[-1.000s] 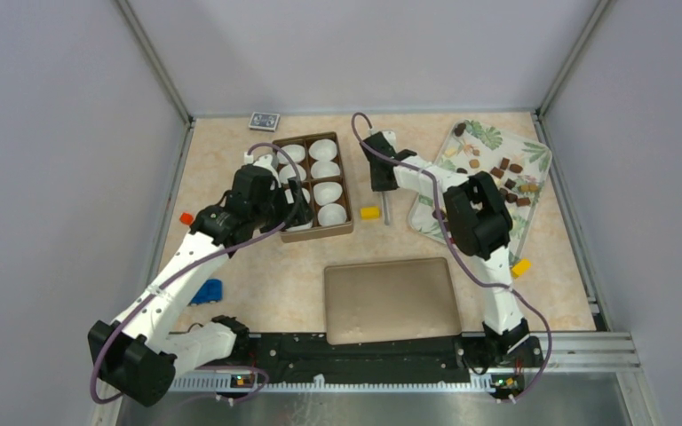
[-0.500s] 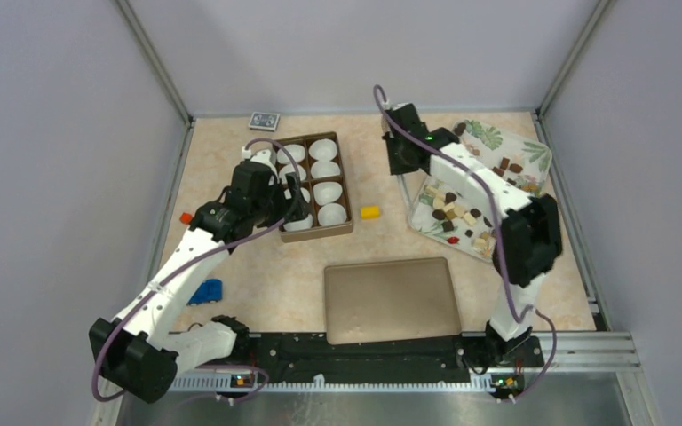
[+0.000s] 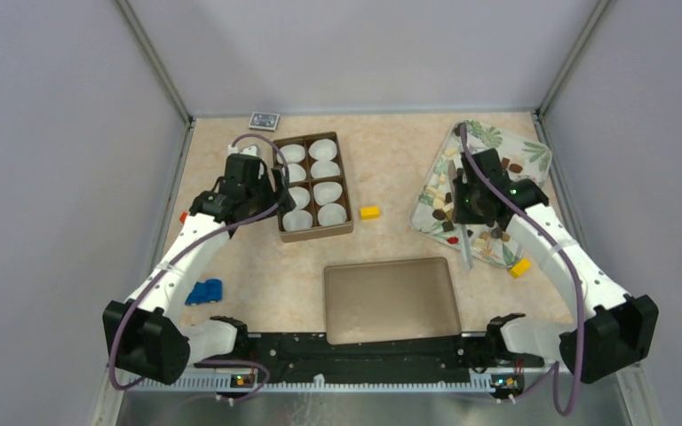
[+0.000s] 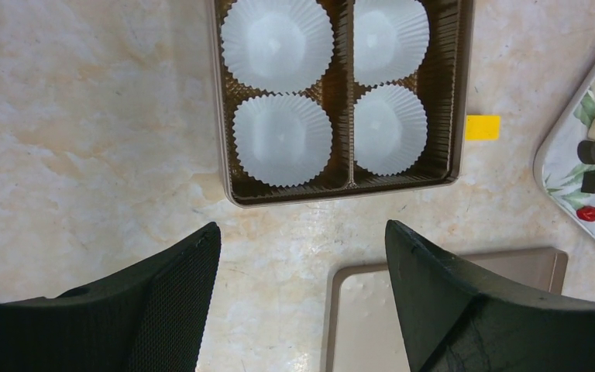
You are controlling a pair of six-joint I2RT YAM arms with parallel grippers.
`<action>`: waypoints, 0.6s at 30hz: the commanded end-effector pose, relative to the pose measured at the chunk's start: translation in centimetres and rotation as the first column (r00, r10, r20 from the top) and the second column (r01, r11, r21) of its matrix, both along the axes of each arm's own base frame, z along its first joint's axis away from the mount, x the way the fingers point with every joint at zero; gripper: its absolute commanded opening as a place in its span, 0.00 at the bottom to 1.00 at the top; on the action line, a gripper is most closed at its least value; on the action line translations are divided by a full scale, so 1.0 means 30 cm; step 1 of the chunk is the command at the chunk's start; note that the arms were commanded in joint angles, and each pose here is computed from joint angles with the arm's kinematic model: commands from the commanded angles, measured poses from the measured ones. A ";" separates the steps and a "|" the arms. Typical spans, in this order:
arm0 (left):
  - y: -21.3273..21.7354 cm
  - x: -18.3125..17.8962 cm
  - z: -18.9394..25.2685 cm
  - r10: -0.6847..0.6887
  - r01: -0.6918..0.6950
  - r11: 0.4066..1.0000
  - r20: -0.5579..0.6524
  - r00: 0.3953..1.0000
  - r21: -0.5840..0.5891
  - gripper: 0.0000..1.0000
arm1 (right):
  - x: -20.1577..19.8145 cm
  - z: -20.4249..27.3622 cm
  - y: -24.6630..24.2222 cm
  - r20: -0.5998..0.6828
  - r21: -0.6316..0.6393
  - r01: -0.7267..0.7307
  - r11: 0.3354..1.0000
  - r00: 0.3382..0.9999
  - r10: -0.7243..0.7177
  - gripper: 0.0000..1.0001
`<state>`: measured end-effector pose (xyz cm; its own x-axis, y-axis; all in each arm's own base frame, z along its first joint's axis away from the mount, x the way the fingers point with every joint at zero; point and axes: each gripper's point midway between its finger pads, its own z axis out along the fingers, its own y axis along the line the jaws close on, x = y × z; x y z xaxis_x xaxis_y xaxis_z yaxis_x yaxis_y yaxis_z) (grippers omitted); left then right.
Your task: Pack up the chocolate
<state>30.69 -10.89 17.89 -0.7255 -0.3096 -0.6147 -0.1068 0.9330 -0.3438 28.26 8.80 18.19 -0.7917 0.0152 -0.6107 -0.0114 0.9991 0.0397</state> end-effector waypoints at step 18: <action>0.003 0.058 -0.016 -0.014 0.014 1.000 0.003 1.000 0.005 0.84 | -0.219 -0.134 -0.036 -0.157 0.047 0.087 0.995 0.984 -0.078 0.26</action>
